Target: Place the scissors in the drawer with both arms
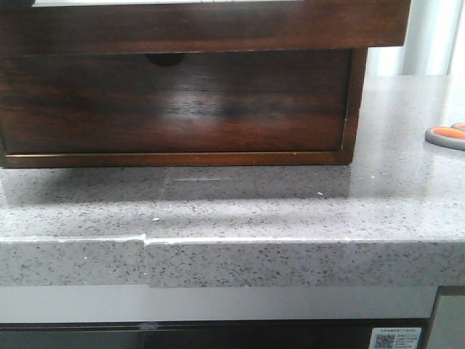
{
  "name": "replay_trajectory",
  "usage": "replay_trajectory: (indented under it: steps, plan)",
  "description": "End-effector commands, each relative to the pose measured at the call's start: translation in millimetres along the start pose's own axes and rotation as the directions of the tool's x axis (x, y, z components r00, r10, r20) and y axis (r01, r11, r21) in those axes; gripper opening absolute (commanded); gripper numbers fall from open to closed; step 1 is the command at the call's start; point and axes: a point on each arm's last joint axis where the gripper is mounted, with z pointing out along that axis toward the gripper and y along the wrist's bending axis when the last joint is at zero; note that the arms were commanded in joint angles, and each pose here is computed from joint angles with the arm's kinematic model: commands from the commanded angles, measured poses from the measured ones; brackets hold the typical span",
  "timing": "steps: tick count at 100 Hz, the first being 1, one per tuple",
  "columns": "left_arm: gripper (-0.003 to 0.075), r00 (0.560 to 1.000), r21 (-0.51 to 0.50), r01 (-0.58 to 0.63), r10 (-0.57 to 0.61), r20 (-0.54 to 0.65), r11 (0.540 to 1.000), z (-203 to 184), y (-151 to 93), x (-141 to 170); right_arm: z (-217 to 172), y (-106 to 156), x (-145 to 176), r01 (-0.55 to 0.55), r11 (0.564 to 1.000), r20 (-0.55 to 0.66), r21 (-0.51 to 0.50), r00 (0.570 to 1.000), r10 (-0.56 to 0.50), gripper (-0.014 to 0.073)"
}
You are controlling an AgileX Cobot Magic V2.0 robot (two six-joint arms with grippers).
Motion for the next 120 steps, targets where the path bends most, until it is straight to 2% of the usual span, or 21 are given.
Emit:
replay_trajectory:
  steps: [1, 14, 32, 47, 58, 71, 98, 107, 120]
  plan:
    - [0.0137, 0.984, -0.040, 0.027, -0.020, 0.178, 0.999, -3, 10, -19, -2, 2, -16, -0.001, 1.000, 0.087, -0.007, 0.996, 0.002, -0.0061]
    - [0.0213, 0.984, -0.038, 0.023, -0.016, 0.178, 0.999, -3, 10, -19, -2, 2, -16, -0.001, 1.000, 0.087, -0.007, 0.996, 0.002, -0.0061]
    - [0.0226, 0.983, -0.036, 0.019, -0.012, 0.185, 0.999, -3, 9, -20, -2, 2, -16, -0.001, 1.000, 0.085, -0.007, 0.996, 0.002, -0.0061]
    - [0.0226, 0.969, -0.051, 0.033, -0.019, 0.246, 0.998, -5, 12, -26, -2, 2, -16, -0.001, 1.000, 0.085, -0.007, 0.996, 0.002, -0.0061]
    - [0.0226, 0.957, -0.117, 0.115, -0.079, 0.280, 0.986, -11, 20, -30, -2, 2, -16, -0.001, 1.000, 0.085, -0.007, 0.996, 0.002, -0.0061]
    - [0.0226, 0.938, -0.223, 0.213, -0.135, 0.320, 0.951, -25, 33, -37, -2, 2, -14, -0.001, 1.000, 0.070, -0.007, 0.998, 0.002, -0.0061]
    - [0.0226, 0.926, -0.396, 0.234, -0.079, 0.370, 0.888, -71, 47, -56, 1, 0, -13, 0.046, 0.999, 0.033, 0.018, 0.998, -0.047, -0.0055]
    - [0.0226, 0.926, -0.428, 0.269, -0.109, 0.362, 0.863, -85, 48, -59, 7, -1, -12, 0.045, 0.999, -0.002, 0.022, 0.999, -0.045, -0.0005]
    - [0.0226, 0.927, -0.478, 0.295, -0.128, 0.351, 0.827, -104, 48, -62, 20, -2, -13, 0.042, 0.999, -0.046, 0.031, 0.998, -0.041, 0.0139]
